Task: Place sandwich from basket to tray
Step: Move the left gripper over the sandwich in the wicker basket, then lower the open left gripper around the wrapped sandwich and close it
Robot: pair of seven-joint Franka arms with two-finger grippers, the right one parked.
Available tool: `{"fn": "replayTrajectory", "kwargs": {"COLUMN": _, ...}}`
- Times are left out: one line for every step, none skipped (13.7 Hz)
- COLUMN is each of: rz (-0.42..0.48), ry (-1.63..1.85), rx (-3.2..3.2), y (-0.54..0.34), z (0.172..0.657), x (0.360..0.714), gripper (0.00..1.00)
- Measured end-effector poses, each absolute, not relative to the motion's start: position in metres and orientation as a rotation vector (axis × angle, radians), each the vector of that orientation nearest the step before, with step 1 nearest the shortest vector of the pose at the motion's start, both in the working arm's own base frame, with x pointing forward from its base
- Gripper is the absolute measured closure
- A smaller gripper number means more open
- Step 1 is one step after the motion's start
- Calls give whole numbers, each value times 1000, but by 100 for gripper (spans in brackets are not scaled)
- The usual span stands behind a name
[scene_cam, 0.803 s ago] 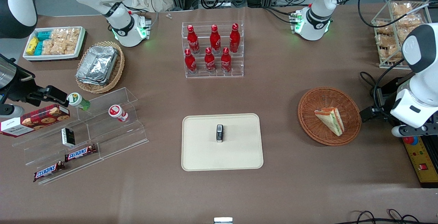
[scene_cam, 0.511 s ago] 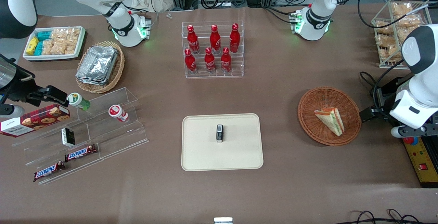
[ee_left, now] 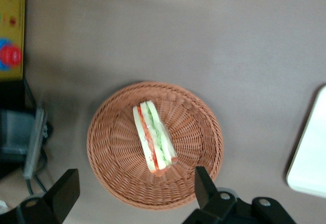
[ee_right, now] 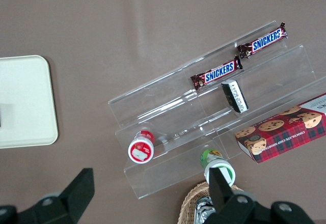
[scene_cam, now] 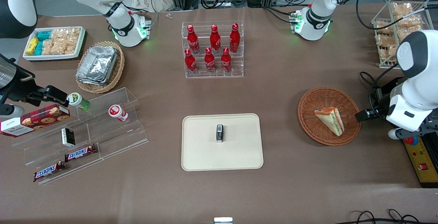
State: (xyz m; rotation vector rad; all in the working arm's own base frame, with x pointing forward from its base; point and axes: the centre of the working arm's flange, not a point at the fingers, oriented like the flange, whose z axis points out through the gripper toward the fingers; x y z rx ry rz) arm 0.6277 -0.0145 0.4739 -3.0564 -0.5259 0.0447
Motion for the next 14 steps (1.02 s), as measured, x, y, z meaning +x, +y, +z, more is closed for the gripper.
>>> {"fn": "replayTrajectory", "kwargs": {"rz": 69, "ry": -685, "rx": -3018, "y": -15, "z": 465, "x": 625, "gripper": 0}}
{"fn": "replayTrajectory", "kwargs": {"rz": 95, "ry": -841, "rx": -2969, "y": -16, "z": 455, "x": 622, "gripper": 0}}
{"fn": "replayTrajectory", "kwargs": {"rz": 123, "ry": -960, "rx": -2922, "y": -17, "z": 445, "x": 618, "gripper": 0}}
{"fn": "replayTrajectory", "kwargs": {"rz": 146, "ry": -1040, "rx": -2884, "y": -18, "z": 432, "x": 614, "gripper": 0}}
{"fn": "replayTrajectory", "kwargs": {"rz": 150, "ry": -1097, "rx": -2859, "y": -19, "z": 419, "x": 611, "gripper": 0}}
{"fn": "replayTrajectory", "kwargs": {"rz": 143, "ry": -1138, "rx": -2844, "y": -19, "z": 405, "x": 608, "gripper": 0}}
{"fn": "replayTrajectory", "kwargs": {"rz": 133, "ry": -1161, "rx": -2838, "y": -19, "z": 392, "x": 605, "gripper": 0}}
{"fn": "replayTrajectory", "kwargs": {"rz": 120, "ry": -1177, "rx": -2836, "y": -19, "z": 379, "x": 602, "gripper": 0}}
{"fn": "replayTrajectory", "kwargs": {"rz": 106, "ry": -1189, "rx": -2837, "y": -19, "z": 367, "x": 598, "gripper": 0}}
{"fn": "replayTrajectory", "kwargs": {"rz": 92, "ry": -1198, "rx": -2838, "y": -19, "z": 357, "x": 594, "gripper": 0}}
{"fn": "replayTrajectory", "kwargs": {"rz": 79, "ry": -1203, "rx": -2842, "y": -19, "z": 347, "x": 590, "gripper": 0}}
{"fn": "replayTrajectory", "kwargs": {"rz": 62, "ry": -1204, "rx": -2849, "y": -20, "z": 337, "x": 585, "gripper": 0}}
{"fn": "replayTrajectory", "kwargs": {"rz": 42, "ry": -1203, "rx": -2858, "y": -21, "z": 325, "x": 578, "gripper": 0}}
{"fn": "replayTrajectory", "kwargs": {"rz": 29, "ry": -1199, "rx": -2865, "y": -23, "z": 313, "x": 569, "gripper": 0}}
